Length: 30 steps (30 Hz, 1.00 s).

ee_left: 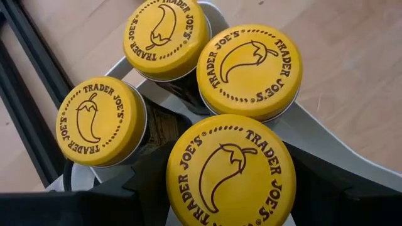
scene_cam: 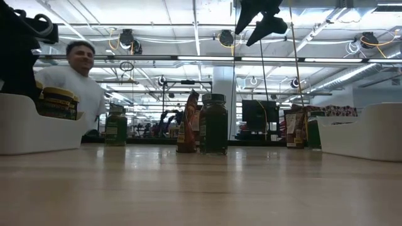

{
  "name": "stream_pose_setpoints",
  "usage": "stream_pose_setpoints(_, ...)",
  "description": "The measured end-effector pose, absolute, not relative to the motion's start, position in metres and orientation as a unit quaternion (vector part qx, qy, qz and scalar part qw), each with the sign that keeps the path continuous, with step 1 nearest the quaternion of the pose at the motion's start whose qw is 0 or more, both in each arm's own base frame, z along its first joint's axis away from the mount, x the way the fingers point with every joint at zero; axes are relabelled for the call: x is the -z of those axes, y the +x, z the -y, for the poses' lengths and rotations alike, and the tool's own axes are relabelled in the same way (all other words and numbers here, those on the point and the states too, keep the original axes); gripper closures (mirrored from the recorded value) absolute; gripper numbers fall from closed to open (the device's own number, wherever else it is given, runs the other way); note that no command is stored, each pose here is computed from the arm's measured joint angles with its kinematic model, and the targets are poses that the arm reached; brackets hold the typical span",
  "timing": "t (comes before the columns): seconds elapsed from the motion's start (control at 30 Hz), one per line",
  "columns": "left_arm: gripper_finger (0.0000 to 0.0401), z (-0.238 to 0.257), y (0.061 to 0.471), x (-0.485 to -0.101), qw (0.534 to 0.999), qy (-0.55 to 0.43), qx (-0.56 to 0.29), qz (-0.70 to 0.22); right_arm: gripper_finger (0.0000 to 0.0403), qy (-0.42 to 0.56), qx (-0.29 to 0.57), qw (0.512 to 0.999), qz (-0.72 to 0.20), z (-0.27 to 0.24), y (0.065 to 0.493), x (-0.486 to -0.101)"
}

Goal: Sort spices by type
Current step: Put the yellow seasoning bottle into the left white bin

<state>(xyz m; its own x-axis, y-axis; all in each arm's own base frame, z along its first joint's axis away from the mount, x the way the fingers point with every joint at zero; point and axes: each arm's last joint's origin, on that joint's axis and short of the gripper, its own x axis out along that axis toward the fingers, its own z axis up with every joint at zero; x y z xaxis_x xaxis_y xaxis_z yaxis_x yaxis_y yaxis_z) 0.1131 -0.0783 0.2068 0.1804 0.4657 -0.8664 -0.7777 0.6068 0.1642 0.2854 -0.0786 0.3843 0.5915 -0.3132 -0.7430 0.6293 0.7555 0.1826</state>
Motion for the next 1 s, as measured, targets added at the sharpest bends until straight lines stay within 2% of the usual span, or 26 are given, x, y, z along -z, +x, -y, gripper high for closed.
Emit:
stream_pose_setpoints(0.7, 0.0104, 0.081, 0.115, -0.207, 0.751, -0.167, -0.398, -0.500, 0.0138, 0.214, 0.261, 0.868, -0.364, 0.071, 0.287, -0.384)
stream_pose_setpoints(1.0, 0.0090, 0.084, 0.119, -0.224, 0.759, -0.156, -0.376, -0.508, 0.0138, 0.214, 0.261, 0.868, -0.364, 0.071, 0.287, -0.384)
